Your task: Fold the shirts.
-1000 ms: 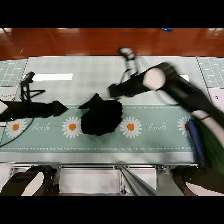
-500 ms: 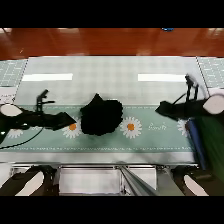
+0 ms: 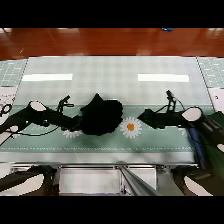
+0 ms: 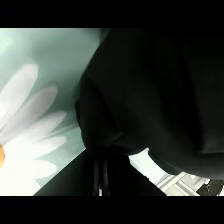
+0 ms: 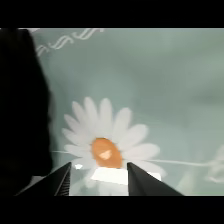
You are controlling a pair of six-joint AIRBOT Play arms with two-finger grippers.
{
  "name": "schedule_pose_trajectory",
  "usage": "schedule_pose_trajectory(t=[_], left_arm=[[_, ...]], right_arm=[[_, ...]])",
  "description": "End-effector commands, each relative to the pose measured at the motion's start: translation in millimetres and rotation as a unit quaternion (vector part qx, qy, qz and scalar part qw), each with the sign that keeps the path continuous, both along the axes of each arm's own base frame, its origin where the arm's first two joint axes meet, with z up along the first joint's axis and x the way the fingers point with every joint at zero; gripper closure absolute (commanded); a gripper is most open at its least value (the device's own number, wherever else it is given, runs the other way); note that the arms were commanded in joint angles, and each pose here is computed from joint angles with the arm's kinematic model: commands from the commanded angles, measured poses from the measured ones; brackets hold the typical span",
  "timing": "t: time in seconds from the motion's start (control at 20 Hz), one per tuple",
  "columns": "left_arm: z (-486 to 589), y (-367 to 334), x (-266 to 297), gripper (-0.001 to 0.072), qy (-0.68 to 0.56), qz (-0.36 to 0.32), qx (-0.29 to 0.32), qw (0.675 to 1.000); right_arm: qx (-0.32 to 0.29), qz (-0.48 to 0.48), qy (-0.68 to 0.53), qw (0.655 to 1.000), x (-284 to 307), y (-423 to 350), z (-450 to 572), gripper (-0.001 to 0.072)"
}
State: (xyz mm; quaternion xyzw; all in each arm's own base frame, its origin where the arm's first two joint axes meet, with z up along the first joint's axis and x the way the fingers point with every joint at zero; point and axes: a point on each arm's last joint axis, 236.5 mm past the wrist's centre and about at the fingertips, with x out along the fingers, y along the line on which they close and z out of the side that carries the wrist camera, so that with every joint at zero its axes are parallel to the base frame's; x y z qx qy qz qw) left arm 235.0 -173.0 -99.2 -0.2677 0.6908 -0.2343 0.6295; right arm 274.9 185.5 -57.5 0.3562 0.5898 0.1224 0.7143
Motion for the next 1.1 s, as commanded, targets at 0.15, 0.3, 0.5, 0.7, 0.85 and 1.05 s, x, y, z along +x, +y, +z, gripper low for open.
schedule_pose_trajectory(t=[0.15,0.3,0.5,0.7,0.85,1.05], left_arm=[[9.5,15.7,13.7,0.0688,-0.005,0.004,-0.02,1.0],[10.0,22.4,16.9,0.0688,-0.004,0.015,-0.022,1.0],[9.8,22.5,17.4,0.0688,-0.005,0.016,-0.022,1.0],[9.9,22.4,17.4,0.0688,-0.005,0.016,-0.022,1.0],[9.7,22.6,17.7,0.0688,-0.005,0.016,-0.021,1.0],[9.2,24.9,22.0,0.0688,-0.012,0.022,-0.018,1.0]], right_arm=[[0.073,0.017,0.016,0.997,34.0,68.2,-19.1,0.0305],[0.076,0.038,0.026,0.996,48.9,89.0,-27.5,0.0305],[0.086,0.074,0.03,0.993,58.6,116.4,-30.6,0.0305],[0.091,0.088,0.017,0.992,73.9,135.9,-26.4,0.0318],[0.096,0.092,0.031,0.991,72.7,140.3,-31.9,0.0403],[0.098,0.135,0.017,0.986,64.9,142.3,-25.2,0.0685]])
